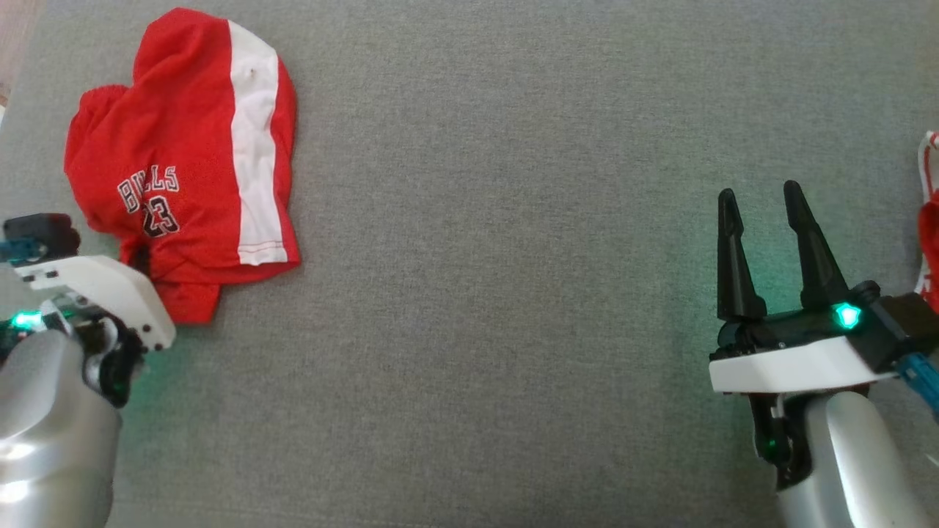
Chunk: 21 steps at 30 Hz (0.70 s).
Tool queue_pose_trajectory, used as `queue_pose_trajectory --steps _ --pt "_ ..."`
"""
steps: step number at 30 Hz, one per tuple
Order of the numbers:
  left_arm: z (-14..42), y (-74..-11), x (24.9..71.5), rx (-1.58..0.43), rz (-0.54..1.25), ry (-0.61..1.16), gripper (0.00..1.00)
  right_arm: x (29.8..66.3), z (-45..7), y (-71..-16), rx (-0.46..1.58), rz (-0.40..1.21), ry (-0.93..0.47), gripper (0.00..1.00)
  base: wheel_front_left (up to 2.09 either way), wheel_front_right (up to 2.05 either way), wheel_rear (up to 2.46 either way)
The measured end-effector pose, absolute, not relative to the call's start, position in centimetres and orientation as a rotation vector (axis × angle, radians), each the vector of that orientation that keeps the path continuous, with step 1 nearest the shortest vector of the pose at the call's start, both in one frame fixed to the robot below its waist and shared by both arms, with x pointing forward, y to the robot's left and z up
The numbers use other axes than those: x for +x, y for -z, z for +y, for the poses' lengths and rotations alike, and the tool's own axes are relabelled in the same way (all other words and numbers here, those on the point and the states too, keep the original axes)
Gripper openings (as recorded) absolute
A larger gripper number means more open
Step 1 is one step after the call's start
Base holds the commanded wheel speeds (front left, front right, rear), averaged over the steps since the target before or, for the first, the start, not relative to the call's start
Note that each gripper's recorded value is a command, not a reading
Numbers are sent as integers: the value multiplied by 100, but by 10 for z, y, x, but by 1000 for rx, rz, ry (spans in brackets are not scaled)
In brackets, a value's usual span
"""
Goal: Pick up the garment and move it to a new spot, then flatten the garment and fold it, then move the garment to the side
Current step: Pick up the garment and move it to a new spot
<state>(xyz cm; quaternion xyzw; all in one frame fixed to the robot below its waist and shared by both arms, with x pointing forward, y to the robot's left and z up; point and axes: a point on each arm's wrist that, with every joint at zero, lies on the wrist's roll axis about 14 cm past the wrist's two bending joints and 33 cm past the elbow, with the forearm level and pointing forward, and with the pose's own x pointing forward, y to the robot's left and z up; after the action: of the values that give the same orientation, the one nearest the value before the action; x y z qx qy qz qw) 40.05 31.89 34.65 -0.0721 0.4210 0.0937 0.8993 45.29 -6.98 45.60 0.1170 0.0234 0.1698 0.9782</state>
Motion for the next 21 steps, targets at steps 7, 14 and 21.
queue_pose_trajectory --steps 7,14,21 --pt "314 -390 434 -116 545 -168 0 447 -74 -466 237 30 -333 100 0 0 0" --pt "275 -474 478 -29 193 -15 0 439 -85 -480 249 -5 -305 100 0 0 0" --pt "179 -547 499 88 -28 280 0 429 -105 -489 259 -28 -250 100 0 0 0"
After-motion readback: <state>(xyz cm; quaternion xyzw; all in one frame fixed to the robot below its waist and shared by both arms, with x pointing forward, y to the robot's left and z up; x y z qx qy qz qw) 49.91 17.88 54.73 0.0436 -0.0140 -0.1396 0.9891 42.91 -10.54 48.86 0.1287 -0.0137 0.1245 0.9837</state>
